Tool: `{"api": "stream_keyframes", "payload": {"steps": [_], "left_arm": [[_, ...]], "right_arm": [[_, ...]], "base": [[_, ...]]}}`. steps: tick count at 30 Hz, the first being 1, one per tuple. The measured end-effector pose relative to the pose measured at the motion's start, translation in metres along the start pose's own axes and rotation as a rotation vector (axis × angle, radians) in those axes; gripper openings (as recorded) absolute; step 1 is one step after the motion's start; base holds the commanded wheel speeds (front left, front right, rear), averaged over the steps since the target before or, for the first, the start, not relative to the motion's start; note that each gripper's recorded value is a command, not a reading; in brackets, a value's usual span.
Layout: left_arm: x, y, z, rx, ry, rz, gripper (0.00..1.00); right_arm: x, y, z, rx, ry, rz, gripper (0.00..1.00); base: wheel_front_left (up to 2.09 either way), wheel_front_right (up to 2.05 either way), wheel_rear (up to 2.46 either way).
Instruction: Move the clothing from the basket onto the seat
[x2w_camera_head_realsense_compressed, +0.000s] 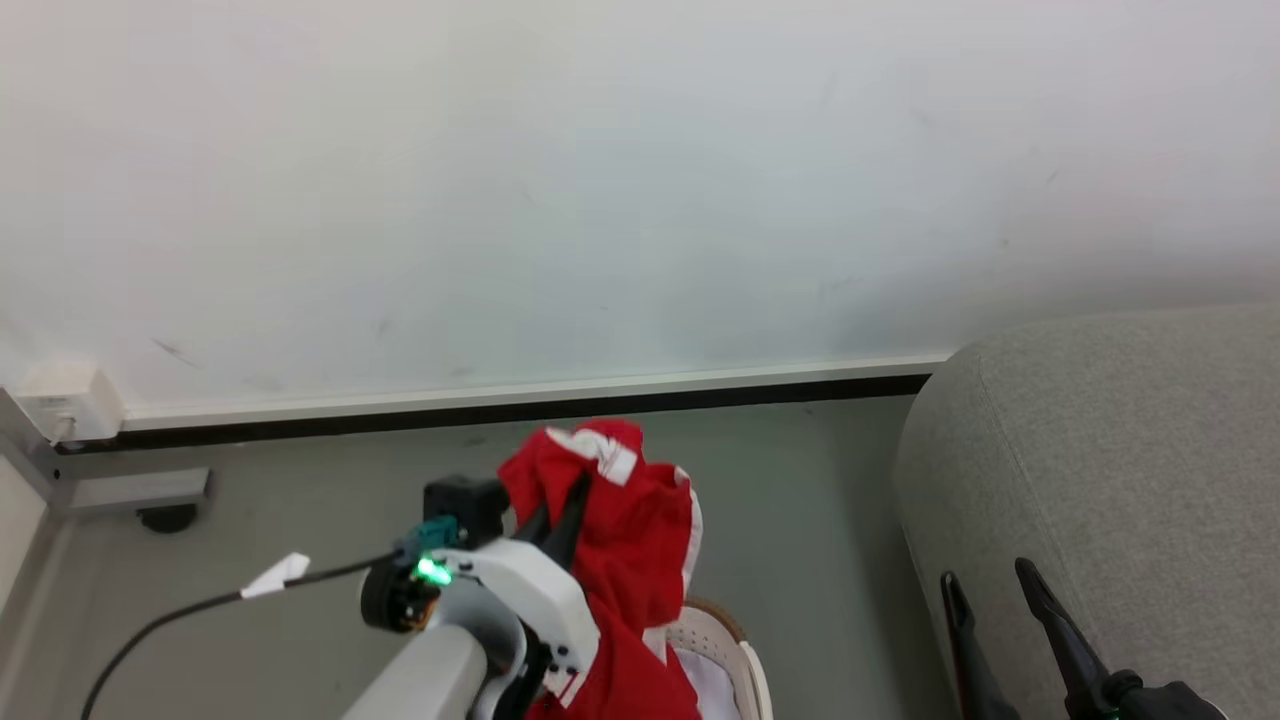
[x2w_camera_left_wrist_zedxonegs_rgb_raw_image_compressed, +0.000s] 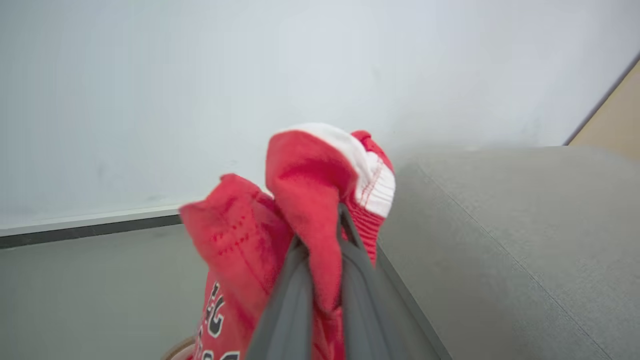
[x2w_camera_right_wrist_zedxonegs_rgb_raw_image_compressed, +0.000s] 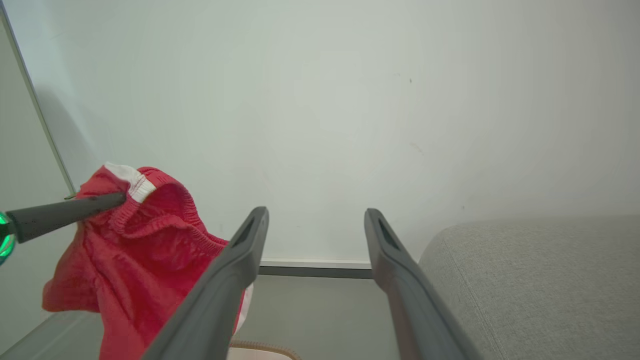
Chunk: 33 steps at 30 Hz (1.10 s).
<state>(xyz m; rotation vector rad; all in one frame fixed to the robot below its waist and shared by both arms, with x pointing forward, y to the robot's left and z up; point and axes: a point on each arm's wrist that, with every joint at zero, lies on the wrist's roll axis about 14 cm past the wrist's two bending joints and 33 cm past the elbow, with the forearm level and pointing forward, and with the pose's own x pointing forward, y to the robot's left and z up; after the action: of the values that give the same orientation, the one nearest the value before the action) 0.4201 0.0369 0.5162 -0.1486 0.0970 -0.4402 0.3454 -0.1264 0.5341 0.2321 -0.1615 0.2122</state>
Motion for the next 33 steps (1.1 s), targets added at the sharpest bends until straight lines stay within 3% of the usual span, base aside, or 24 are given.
{"api": "stream_keyframes", "payload": {"steps": [9,17,23,33], "left_arm": [[-0.006,0.000,0.078,0.033,-0.174,0.000,0.00],[-0.015,-0.021,0.126,0.050,-0.261,-0.068,0.00],[-0.019,-0.040,0.125,0.040,-0.251,-0.121,0.00],[-0.025,-0.079,0.116,0.023,-0.219,-0.241,0.00]], "right_arm": [[-0.008,0.008,0.001,-0.010,-0.001,0.020,1.00],[-0.012,0.012,0.002,-0.032,-0.001,0.045,1.00],[-0.006,0.016,0.011,-0.094,-0.014,0.108,1.00],[0.004,0.042,0.024,-0.220,-0.005,0.357,1.00]], "base": [[0.00,0.00,0.00],[0.00,0.00,0.00],[0.00,0.00,0.00],[0.00,0.00,0.00]]}}
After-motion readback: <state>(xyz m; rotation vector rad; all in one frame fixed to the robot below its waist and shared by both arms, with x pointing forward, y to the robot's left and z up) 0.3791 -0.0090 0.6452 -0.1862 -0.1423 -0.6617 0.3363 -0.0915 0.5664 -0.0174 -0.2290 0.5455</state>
